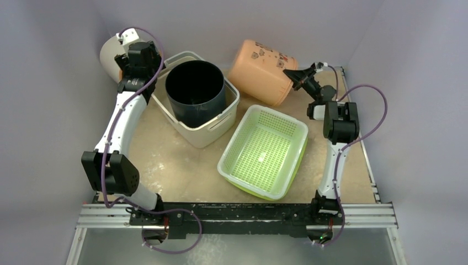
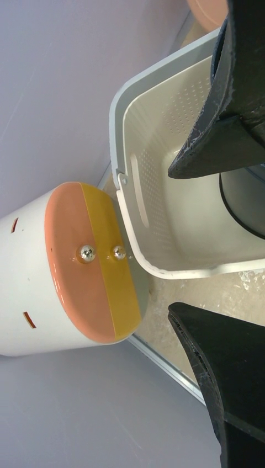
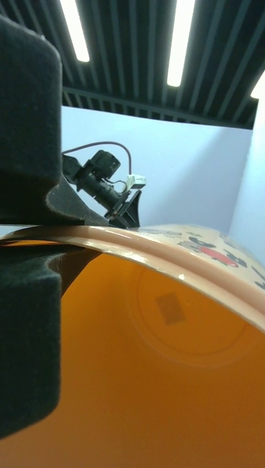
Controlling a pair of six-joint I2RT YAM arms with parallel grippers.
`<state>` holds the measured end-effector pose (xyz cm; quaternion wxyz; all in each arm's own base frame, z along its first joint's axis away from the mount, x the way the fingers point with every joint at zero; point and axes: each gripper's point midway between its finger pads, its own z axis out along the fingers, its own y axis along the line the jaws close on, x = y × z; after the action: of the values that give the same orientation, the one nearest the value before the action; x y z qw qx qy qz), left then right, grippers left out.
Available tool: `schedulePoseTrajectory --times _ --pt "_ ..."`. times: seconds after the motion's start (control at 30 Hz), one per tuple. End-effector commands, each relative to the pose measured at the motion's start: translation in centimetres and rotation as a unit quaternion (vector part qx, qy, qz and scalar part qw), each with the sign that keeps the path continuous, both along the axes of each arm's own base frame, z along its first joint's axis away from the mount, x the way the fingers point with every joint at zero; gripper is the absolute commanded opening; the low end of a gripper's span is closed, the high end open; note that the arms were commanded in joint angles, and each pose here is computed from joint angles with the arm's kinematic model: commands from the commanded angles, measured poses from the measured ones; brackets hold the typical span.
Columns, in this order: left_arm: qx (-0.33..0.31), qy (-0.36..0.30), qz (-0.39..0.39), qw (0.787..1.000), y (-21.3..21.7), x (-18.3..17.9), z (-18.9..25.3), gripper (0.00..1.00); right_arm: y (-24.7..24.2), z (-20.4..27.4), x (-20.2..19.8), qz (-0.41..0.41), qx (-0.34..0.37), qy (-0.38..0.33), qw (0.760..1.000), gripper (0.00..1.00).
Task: Turn the large container upside down
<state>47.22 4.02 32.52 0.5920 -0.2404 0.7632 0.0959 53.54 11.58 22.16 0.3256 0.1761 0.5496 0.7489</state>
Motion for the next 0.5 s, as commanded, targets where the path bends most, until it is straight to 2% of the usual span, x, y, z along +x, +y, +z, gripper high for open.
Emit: schedulePoseTrajectory --times 0.0,0.27,0.47 --pt "0.014 -0.018 0.008 1.0 0.4 0.4 1.5 0.84 0.2 -3.0 -5.4 0.047 -0.034 -0.091 0.994 0.12" --pt "0.015 -0.008 0.007 1.0 0.3 1.1 0.6 0.84 -3.4 -5.3 -5.7 0.016 -0.054 -0.07 0.996 0.2" --pt "0.015 -0.004 0.007 1.0 0.3 1.7 0.1 0.84 -5.4 -6.9 -5.5 0.003 -0.064 -0.058 0.996 0.21"
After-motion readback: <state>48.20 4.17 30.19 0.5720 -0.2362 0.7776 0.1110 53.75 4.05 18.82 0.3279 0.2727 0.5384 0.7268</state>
